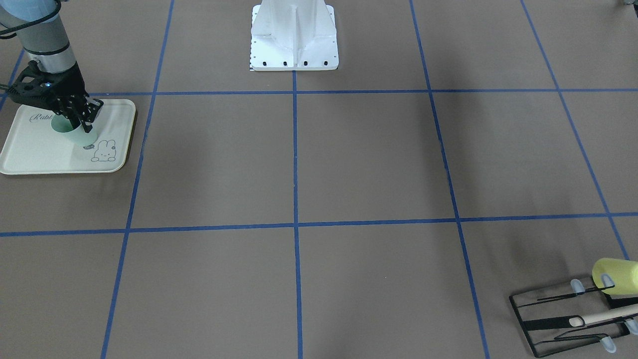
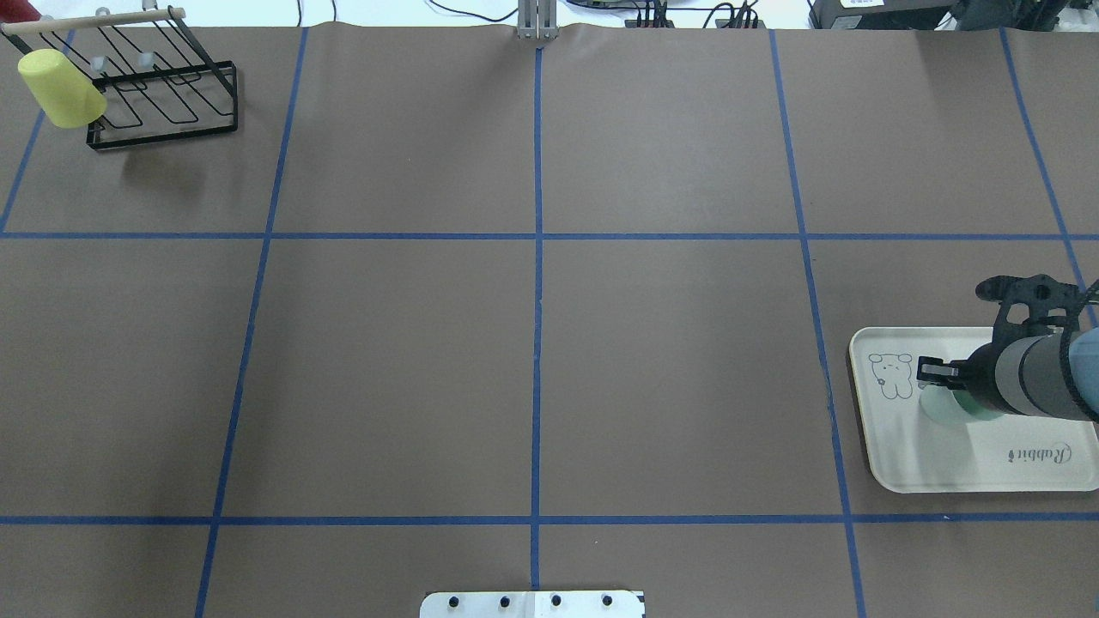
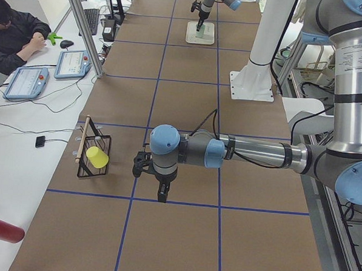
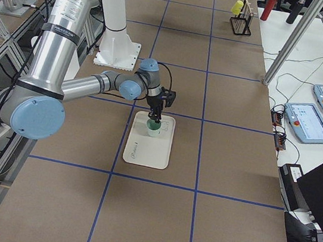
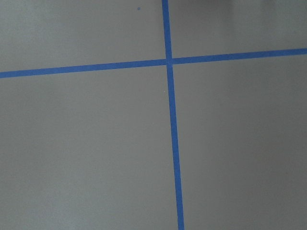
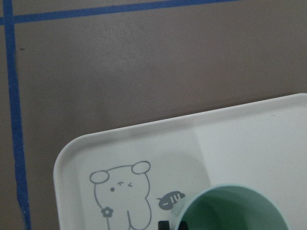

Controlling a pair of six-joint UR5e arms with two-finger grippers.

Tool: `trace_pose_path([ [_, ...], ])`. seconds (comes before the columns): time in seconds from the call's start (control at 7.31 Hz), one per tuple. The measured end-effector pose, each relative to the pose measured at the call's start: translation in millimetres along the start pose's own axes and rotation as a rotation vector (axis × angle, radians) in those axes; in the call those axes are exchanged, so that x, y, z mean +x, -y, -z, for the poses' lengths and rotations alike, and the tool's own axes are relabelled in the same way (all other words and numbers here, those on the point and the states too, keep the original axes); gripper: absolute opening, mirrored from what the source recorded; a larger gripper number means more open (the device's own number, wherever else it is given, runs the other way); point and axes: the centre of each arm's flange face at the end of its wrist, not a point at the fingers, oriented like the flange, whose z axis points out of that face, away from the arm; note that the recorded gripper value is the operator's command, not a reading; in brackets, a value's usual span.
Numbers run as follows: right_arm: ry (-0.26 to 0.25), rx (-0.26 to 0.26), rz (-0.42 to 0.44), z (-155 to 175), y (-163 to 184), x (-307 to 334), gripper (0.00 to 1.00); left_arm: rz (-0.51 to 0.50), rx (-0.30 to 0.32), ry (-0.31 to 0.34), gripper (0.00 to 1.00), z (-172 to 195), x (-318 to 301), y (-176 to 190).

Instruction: Left arm grabs green cup and hands to right arm on tray

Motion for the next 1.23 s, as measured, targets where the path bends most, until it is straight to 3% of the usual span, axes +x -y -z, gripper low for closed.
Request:
trace_pose_path([
  [0.55,0.055,-0.009,0.063,37.7,39.3,18.9,1.00,-0.002,-0.001,-0.002,1.00,-0.4,0.6,0.1],
  [1.23,0.047,-0.068,0.283,30.0,125.0,162.2,1.00,-0.035,0.024,-0.001,1.00,-2.7,-1.6,1.0],
])
